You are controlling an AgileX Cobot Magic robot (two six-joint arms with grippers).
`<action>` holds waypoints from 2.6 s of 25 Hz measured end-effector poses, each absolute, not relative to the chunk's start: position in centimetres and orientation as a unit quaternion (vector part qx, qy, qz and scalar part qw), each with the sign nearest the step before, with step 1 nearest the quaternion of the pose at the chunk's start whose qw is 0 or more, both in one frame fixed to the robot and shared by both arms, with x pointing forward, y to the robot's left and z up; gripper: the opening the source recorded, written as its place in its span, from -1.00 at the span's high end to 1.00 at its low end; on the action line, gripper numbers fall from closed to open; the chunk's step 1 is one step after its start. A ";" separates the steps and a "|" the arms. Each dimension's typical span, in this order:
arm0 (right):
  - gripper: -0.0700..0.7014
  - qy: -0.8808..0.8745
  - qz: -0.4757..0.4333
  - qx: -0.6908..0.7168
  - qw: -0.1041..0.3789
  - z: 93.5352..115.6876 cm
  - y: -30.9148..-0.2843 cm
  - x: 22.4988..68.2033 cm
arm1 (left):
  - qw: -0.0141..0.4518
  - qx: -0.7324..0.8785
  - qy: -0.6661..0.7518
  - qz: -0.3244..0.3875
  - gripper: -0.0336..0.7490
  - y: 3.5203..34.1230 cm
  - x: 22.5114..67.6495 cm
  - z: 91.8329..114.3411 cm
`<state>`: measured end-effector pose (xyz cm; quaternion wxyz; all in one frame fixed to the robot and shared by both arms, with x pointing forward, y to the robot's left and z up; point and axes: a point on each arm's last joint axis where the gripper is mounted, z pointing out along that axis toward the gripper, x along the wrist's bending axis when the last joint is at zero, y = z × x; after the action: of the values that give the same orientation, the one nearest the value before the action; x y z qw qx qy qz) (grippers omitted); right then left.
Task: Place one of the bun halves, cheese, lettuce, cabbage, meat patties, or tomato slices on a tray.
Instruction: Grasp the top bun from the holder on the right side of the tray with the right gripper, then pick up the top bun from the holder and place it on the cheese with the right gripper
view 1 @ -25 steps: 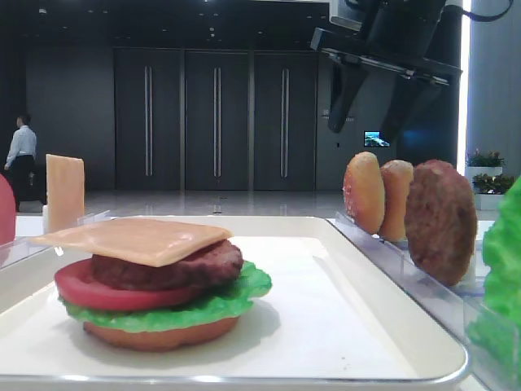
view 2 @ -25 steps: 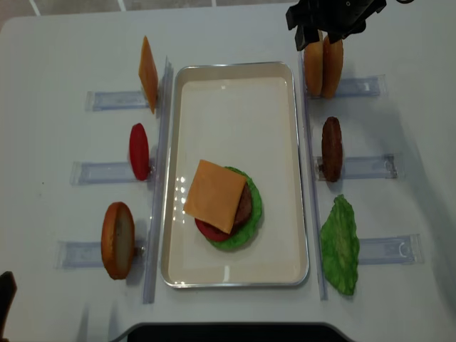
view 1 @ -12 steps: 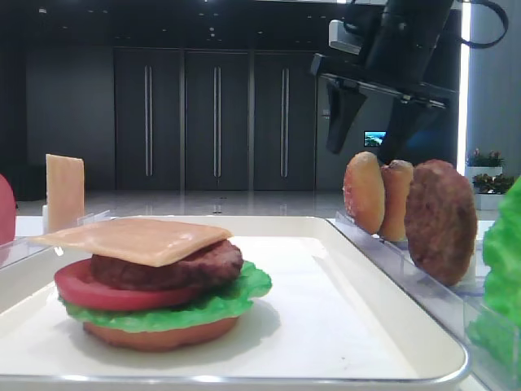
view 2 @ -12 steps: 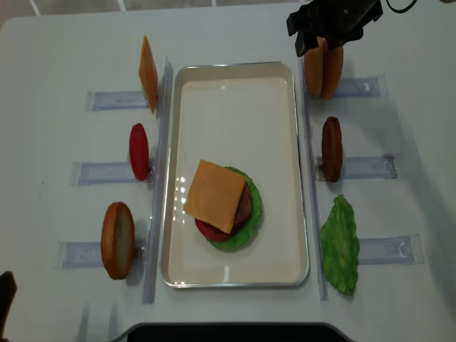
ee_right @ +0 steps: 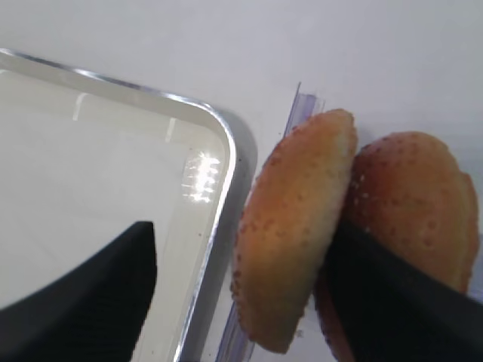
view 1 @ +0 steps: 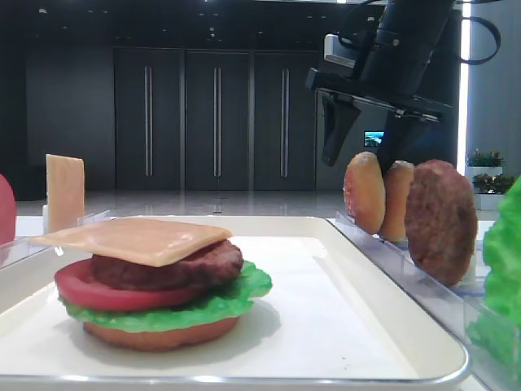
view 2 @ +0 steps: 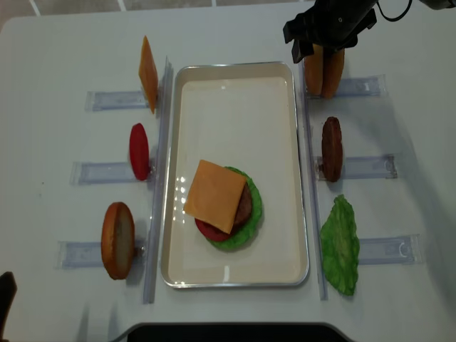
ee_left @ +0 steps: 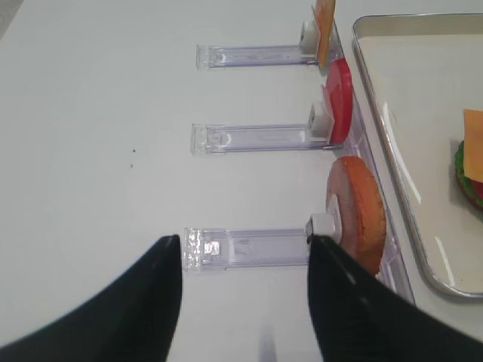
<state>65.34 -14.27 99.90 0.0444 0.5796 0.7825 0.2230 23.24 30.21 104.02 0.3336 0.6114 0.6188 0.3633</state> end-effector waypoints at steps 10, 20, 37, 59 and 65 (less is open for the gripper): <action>-0.38 0.782 0.224 0.580 0.045 99.3 -14.2 65.6 | 0.333 0.612 0.618 0.363 -0.13 30.2 23.2 104.0; 0.18 0.783 0.220 0.580 0.049 99.3 -14.4 65.7 | 0.333 0.612 0.618 0.364 -0.13 30.2 23.2 104.0; 0.24 0.780 0.218 0.585 0.037 102.0 -14.4 64.2 | 0.333 0.612 0.618 0.364 -0.13 30.2 23.2 104.0; 0.25 0.786 0.214 0.579 -0.011 110.5 -15.0 57.7 | 0.333 0.612 0.618 0.364 -0.13 30.2 23.2 104.0; 0.25 0.780 0.243 0.576 -0.020 112.9 -16.0 53.7 | 0.333 0.612 0.618 0.364 -0.13 30.2 23.2 104.0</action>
<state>53.71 -16.05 112.89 -0.0201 0.5757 0.7805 0.2430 23.24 30.21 104.02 0.3332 0.6120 0.6182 0.3637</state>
